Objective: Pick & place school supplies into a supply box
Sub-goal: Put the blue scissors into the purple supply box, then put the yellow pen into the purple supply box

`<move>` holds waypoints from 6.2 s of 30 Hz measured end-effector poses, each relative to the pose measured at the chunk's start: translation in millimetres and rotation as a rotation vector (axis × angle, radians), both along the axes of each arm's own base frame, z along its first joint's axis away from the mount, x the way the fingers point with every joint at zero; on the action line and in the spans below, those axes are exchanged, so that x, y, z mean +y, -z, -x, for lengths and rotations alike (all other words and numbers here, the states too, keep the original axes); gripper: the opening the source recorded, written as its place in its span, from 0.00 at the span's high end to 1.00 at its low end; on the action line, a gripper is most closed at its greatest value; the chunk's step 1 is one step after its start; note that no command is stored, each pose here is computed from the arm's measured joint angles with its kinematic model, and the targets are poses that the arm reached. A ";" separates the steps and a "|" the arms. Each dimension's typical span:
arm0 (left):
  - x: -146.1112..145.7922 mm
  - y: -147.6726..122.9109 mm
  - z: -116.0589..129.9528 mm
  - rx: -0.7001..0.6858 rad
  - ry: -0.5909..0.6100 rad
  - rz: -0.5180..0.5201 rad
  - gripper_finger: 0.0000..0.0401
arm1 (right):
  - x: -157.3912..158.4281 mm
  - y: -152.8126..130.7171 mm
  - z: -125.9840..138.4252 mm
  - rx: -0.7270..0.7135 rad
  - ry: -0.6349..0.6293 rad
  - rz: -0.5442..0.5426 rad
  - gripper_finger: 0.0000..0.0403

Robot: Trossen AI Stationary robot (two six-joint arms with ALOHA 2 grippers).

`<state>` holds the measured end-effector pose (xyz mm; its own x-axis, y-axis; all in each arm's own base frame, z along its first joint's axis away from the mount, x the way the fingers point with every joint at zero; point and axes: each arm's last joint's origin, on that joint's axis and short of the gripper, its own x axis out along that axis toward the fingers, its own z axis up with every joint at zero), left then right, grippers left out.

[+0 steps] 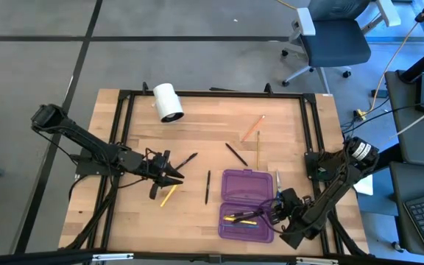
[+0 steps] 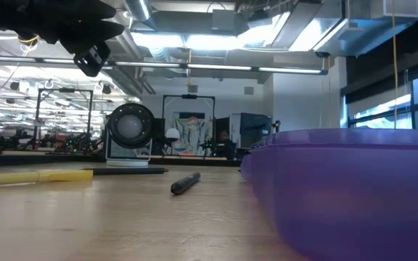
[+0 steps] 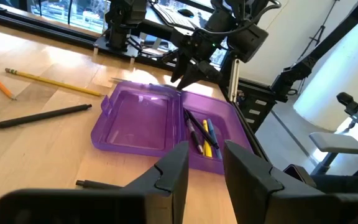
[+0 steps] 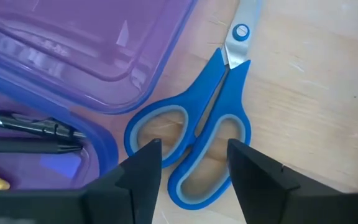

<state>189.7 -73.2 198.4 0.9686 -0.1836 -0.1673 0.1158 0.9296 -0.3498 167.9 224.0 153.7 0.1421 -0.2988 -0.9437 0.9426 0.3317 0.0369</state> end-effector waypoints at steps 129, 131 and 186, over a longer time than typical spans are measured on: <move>1.4 -7.2 -1.2 -0.092 -0.046 -0.101 0.61 | 9.5 -15.0 -104.4 0.110 -1.392 -0.056 0.52; 1.4 -9.5 -1.4 -0.119 -0.044 -0.127 0.60 | 6.3 -21.8 -101.3 0.117 -1.370 -0.040 0.48; -38.9 36.6 -80.6 1.198 -0.470 0.094 0.76 | -99.9 -54.0 65.0 -0.460 -0.921 0.343 0.44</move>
